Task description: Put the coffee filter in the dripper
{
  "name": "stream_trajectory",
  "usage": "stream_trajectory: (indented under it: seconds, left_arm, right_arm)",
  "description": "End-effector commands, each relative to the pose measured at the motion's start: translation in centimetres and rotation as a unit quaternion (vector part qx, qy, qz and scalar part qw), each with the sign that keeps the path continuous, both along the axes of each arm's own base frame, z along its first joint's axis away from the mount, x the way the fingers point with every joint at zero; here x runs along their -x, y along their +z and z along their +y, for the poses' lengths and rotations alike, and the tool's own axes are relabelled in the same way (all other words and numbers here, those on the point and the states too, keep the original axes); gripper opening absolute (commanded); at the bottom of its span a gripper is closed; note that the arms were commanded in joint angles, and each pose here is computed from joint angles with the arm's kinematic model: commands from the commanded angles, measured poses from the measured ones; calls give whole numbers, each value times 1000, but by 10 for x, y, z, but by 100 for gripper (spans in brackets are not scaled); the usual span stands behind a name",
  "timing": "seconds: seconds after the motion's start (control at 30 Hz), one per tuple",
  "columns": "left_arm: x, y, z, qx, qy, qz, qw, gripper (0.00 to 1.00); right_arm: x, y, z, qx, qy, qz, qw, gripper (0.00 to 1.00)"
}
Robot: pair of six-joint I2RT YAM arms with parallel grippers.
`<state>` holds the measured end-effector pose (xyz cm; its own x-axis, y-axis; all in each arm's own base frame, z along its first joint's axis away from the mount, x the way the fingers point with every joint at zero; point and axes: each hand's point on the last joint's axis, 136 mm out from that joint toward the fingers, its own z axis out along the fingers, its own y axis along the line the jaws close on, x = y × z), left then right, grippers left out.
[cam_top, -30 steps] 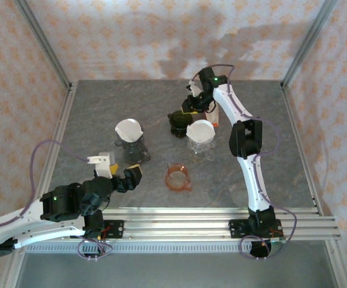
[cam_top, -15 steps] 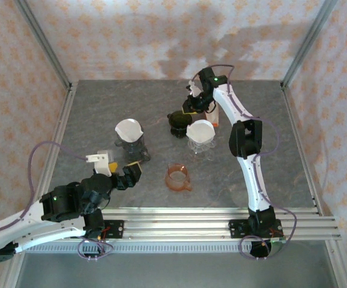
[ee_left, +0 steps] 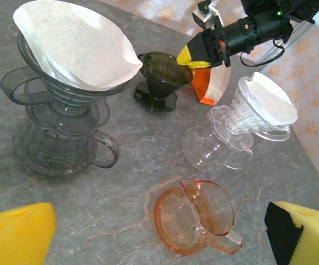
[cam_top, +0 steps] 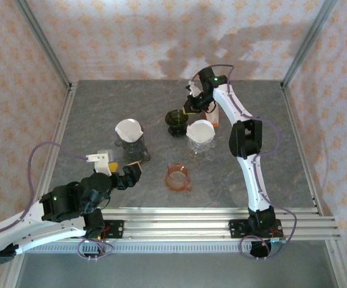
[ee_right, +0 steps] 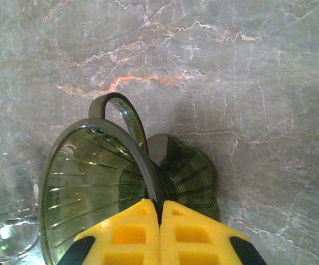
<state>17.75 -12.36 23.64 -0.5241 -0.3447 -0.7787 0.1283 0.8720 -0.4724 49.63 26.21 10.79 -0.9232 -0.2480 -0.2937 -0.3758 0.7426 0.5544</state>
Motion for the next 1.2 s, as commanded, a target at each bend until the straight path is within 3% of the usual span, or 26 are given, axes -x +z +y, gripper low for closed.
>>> stream_trajectory:
  seconds: [0.0,0.63,1.17]
  left_arm:
    - [-2,-2,0,4,6,-1,1000,97]
    - [-2,-3,2,5,9,-2,1000,97]
    - [-1,-3,6,13,12,-5,1000,97]
  right_arm:
    - [-3,6,-1,-8,-12,-3,1000,0]
    - [-37,92,-6,-72,-92,-87,989,0]
    - [-17,210,-17,-120,-133,-170,969,0]
